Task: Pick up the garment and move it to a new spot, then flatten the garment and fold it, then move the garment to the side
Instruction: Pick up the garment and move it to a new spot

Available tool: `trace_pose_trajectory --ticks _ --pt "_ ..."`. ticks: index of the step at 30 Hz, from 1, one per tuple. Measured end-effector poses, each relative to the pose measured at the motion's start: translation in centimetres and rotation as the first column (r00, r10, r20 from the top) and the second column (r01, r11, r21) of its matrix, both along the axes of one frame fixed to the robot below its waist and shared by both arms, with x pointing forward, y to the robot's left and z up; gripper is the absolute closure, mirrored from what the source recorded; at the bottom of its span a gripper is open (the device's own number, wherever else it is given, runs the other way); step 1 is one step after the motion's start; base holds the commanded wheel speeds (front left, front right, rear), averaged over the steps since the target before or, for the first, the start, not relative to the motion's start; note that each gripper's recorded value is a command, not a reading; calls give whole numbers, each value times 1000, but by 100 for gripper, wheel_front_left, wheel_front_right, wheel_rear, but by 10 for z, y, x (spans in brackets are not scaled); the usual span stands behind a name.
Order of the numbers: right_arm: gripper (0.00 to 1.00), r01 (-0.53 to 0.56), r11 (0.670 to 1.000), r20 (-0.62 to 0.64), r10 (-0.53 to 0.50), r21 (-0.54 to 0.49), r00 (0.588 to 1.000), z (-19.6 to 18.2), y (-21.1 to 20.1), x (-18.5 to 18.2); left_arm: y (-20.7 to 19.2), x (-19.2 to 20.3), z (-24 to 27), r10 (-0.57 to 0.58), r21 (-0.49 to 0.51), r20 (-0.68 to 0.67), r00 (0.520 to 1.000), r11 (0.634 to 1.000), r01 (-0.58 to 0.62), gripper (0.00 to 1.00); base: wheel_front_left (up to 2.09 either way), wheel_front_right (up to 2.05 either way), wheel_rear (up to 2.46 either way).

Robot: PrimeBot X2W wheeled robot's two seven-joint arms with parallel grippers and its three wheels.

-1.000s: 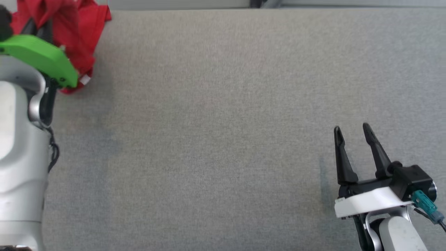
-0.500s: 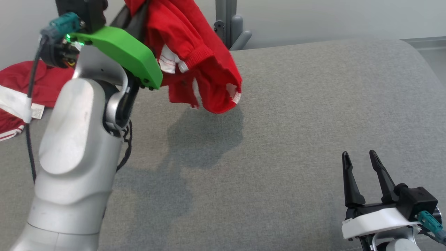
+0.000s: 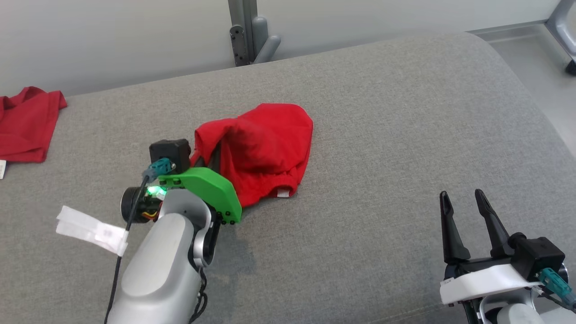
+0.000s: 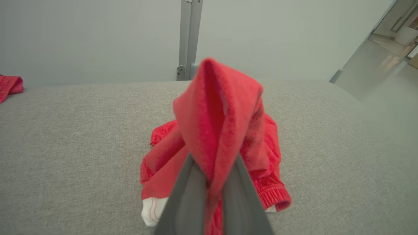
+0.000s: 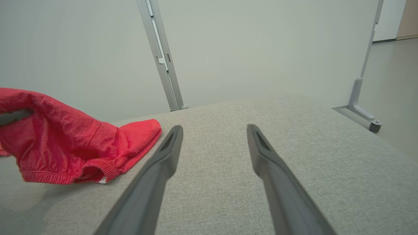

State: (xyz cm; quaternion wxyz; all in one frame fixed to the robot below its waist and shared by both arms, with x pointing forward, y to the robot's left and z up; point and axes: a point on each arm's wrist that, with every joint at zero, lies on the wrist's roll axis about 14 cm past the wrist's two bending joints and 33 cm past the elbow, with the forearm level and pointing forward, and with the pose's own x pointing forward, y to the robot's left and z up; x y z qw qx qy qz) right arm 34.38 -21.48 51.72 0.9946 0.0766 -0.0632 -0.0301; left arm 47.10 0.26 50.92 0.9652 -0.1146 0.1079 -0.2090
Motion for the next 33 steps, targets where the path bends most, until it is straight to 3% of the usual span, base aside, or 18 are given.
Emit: trace_pose_trajectory --ticks 2,4,5,18,33 --pt "0 9 1000 -8 -9 -2 1000 -2 -3 0 5 1 -20 25 21 -29 999 999 -24 100 0 0 0" --pt "0 19 1000 -17 -19 -3 1000 -5 -6 0 10 2 -36 50 32 -47 998 998 -48 52 0 0 0" --pt "0 23 1000 -21 -23 -4 1000 -6 -7 0 13 1 -43 59 38 -58 997 998 -57 1 0 0 0" --pt "0 24 1000 -10 -24 -15 1000 -3 -9 1 44 -6 -52 134 41 8 991 990 -134 0 0 0 0" --pt "0 -43 998 33 44 -50 998 11 12 0 108 -66 -23 286 5 160 945 957 -291 0 0 0 0"
